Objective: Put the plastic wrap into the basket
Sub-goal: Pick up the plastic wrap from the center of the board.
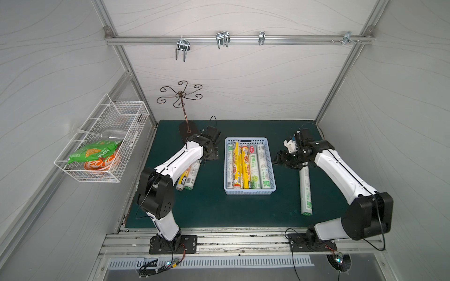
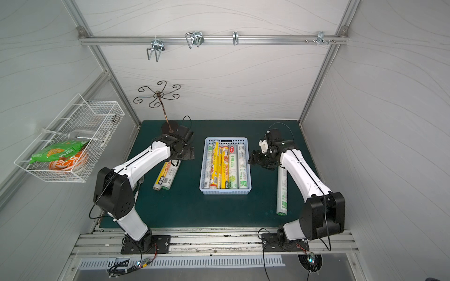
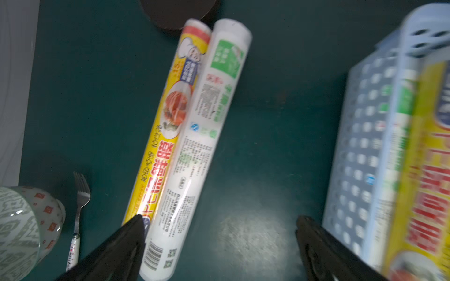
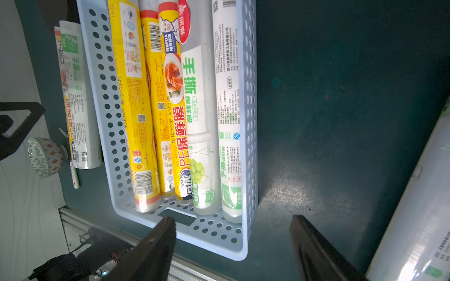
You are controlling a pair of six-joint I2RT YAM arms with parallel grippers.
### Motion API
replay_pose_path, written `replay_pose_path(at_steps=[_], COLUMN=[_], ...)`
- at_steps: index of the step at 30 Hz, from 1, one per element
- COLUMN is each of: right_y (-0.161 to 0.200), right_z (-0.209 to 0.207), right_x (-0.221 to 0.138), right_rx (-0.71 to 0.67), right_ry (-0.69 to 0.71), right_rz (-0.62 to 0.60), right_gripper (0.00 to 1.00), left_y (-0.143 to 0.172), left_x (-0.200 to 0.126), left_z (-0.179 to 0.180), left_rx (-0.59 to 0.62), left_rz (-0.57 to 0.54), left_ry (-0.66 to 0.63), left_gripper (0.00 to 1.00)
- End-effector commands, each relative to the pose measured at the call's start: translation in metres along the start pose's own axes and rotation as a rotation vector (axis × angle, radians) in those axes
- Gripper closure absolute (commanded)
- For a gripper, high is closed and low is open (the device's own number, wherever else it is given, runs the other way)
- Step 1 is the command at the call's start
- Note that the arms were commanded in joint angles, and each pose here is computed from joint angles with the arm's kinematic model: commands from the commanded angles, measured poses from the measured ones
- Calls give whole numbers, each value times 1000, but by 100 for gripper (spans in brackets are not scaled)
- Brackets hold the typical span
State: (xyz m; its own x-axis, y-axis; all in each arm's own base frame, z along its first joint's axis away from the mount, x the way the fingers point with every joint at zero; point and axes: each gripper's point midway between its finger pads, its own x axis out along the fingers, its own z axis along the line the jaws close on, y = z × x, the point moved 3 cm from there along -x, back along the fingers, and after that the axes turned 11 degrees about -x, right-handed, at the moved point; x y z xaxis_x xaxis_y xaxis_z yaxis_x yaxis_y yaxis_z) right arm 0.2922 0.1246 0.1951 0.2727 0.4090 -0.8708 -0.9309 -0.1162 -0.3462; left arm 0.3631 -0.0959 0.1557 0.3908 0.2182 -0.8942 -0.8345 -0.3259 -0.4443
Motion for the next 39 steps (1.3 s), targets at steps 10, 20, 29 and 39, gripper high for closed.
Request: replay_pose_path(at_steps=[10, 20, 29, 39], right_y=[14, 17, 20, 21], right_z=[-17, -26, -32, -31], right_x=[3, 4, 1, 0], right_rx=[40, 59, 79, 78], right_ry=[38, 64, 83, 71], right_rz=[20, 3, -9, -13], right_gripper=[13, 2, 1, 1], left_y=[3, 10, 16, 23], left_x=[52, 71, 84, 82], left_z=[17, 14, 9, -19], left_rx=[-143, -124, -94, -57], left_rz=[88, 124, 134, 151], left_ry=[28, 36, 53, 213], left_gripper=[1, 1, 1, 1])
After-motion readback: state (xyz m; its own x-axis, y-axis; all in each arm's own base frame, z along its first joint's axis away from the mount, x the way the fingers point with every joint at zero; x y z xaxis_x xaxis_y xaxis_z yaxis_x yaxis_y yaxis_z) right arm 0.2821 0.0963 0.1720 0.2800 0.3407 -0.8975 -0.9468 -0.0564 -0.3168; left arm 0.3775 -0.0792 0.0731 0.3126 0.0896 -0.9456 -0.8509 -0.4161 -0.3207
